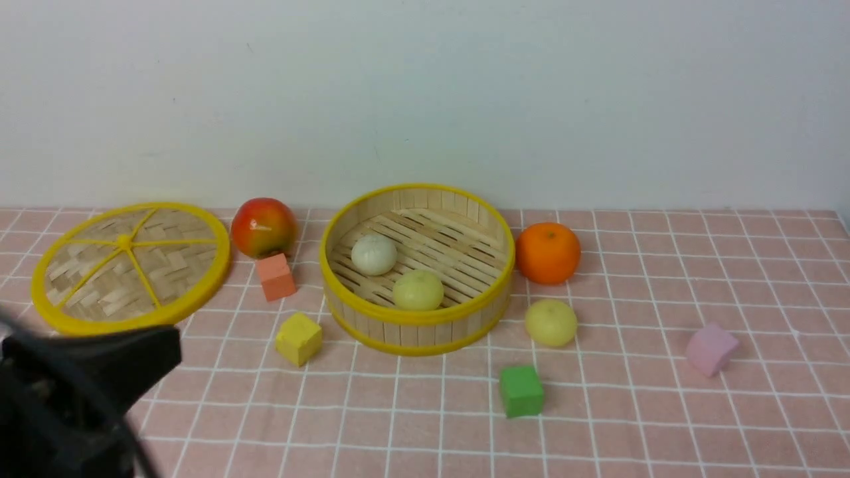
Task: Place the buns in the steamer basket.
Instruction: Use the right arm to grab a steamed stuffed bun, then use the right arm to put the steamed stuffed bun into the steamer
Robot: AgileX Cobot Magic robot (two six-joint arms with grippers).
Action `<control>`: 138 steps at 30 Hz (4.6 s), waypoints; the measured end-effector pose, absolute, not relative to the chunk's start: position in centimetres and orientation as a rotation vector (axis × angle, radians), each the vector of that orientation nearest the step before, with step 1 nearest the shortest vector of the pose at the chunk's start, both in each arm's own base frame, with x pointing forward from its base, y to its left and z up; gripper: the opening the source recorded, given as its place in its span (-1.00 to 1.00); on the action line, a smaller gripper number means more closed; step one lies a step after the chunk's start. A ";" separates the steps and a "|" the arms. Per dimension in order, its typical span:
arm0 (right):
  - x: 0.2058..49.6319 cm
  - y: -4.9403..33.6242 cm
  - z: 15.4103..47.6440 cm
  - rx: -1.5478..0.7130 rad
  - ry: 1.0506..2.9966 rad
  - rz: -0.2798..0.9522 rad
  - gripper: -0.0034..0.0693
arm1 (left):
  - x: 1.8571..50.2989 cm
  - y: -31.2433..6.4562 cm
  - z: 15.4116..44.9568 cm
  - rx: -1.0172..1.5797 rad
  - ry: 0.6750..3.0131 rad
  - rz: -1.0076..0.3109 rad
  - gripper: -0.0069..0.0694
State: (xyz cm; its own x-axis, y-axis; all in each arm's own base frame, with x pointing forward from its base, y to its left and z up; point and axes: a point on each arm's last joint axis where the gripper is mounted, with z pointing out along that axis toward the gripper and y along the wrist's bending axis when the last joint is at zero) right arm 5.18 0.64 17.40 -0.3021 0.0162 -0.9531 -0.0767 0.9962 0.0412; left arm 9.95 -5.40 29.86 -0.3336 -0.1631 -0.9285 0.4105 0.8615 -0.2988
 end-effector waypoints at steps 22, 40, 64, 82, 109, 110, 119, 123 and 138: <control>5.4 1.6 19.8 0.524 1.593 0.778 -0.26 | 6.2 -3.5 23.6 0.143 1.731 -0.615 -0.85; 20.2 5.0 29.6 -0.146 2.607 0.556 -0.90 | 6.2 -3.5 23.6 0.144 1.735 -0.616 -0.85; 39.1 17.5 21.0 -0.426 2.813 0.170 -0.01 | 6.2 -3.5 23.6 0.144 1.735 -0.616 -0.85; 41.6 17.4 18.4 -0.363 2.737 0.192 0.00 | 6.2 -3.5 23.6 0.144 1.736 -0.616 -0.81; 39.1 17.4 29.1 -0.372 2.472 0.487 -0.89 | 6.2 -3.5 23.6 0.144 1.736 -0.616 -0.77; 39.3 17.9 29.3 -0.361 2.427 0.550 -0.88 | 6.2 -3.5 23.6 0.144 1.736 -0.616 -0.77; 43.3 20.8 23.6 -0.344 2.289 0.648 -0.86 | 6.2 -3.5 23.6 0.144 1.736 -0.616 -0.75; 45.1 21.3 21.2 -0.319 2.266 0.622 -0.82 | 6.2 -3.5 23.6 0.144 1.736 -0.616 -0.74; 46.2 21.6 18.9 -0.299 2.276 0.603 0.09 | 6.2 -3.5 23.6 0.141 1.737 -0.620 -0.72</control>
State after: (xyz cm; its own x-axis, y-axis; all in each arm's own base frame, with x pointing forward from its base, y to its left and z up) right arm 46.21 21.56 18.94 -0.6917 -0.0310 -0.7215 -0.3841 0.8618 0.3313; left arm 6.18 -3.52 23.60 -0.2676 -0.2308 -0.9355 0.4136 0.8494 -0.3278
